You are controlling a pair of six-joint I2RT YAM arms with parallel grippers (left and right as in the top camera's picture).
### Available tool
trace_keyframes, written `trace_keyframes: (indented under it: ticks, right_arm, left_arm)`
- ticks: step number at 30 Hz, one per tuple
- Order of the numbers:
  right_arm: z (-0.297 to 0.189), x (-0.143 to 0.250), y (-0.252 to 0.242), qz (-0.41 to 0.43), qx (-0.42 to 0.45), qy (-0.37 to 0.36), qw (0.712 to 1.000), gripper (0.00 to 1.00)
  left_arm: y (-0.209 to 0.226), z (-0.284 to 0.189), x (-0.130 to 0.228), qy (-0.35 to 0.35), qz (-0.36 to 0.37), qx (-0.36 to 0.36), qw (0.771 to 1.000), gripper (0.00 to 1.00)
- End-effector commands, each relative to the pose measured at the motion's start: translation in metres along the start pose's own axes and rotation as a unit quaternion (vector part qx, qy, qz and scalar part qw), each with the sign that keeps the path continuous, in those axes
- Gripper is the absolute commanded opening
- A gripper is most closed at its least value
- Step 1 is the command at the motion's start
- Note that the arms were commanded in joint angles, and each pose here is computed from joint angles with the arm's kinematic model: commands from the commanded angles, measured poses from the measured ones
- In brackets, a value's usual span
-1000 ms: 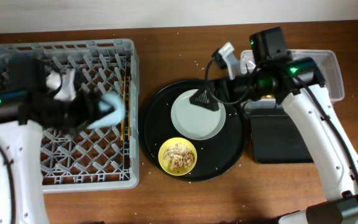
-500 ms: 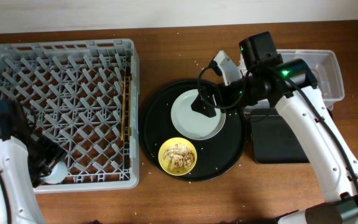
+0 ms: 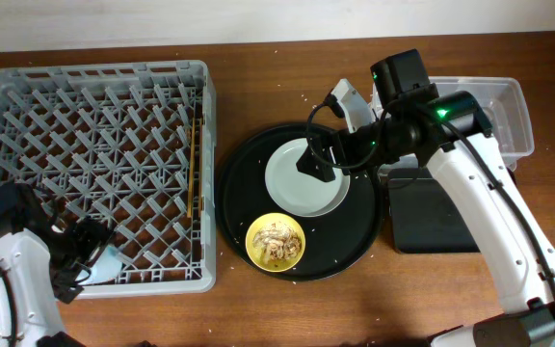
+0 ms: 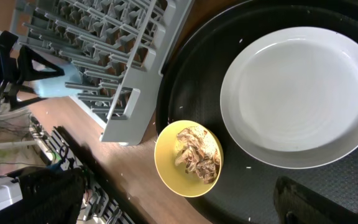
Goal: Sort waste into correct bins and load items into the dishwasher rack
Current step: 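Place the blue cup in the rack's front-left area with the left gripper, then grasp the yellow bowl of peanut shells with the right gripper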
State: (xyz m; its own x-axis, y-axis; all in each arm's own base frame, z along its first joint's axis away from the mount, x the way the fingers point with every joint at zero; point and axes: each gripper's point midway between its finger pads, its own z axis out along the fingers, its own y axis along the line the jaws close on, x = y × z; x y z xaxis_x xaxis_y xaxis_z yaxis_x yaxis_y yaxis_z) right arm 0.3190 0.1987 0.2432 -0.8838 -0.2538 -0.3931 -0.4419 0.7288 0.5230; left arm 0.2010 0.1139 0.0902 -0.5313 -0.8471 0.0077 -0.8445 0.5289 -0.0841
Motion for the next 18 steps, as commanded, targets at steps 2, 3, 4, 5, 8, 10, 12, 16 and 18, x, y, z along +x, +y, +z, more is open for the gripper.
trace_keyframes:
  ticks: [2,3,4,5,8,10,12,16,18]
  right_arm:
    - [-0.006,0.000,0.005,-0.010,0.004,-0.008,1.000,0.98]
    - [-0.006,0.000,0.005,-0.010,0.004,-0.008,1.000,0.98]
    - [-0.006,0.000,0.005,-0.010,0.004,-0.008,1.000,0.98]
    - [-0.006,-0.001,0.005,-0.010,0.004,-0.009,1.000,0.98]
    - [-0.006,-0.006,0.005,-0.017,0.003,-0.020,1.000,0.98]
    - [-0.002,-0.006,-0.008,0.010,0.031,-0.014,0.999,0.99]
    - [0.005,0.009,-0.056,0.101,0.147,0.012,0.984,0.99]
    - [0.049,0.070,-0.058,0.121,0.137,0.129,0.975,0.64]
    - [0.087,0.113,-0.060,0.103,0.135,0.180,0.969,0.37]
  left_arm:
    - [-0.023,-0.009,0.012,0.032,0.007,0.070,0.997,0.99]
    - [-0.034,-0.025,0.009,0.029,0.030,0.095,0.995,0.99]
    - [-0.040,-0.040,0.007,0.022,0.044,0.106,0.993,0.99]
    - [-0.047,-0.062,0.002,0.005,0.067,0.114,0.991,0.99]
    - [-0.098,-0.140,0.003,-0.081,0.219,0.153,0.960,0.99]
    - [-0.149,-0.166,0.029,-0.125,0.364,0.184,0.905,0.99]
    - [-0.204,-0.170,0.074,-0.151,0.505,0.210,0.823,0.99]
    - [-0.244,-0.155,0.111,-0.170,0.580,0.183,0.775,0.99]
    - [-0.253,-0.145,0.113,-0.165,0.585,0.177,0.774,0.99]
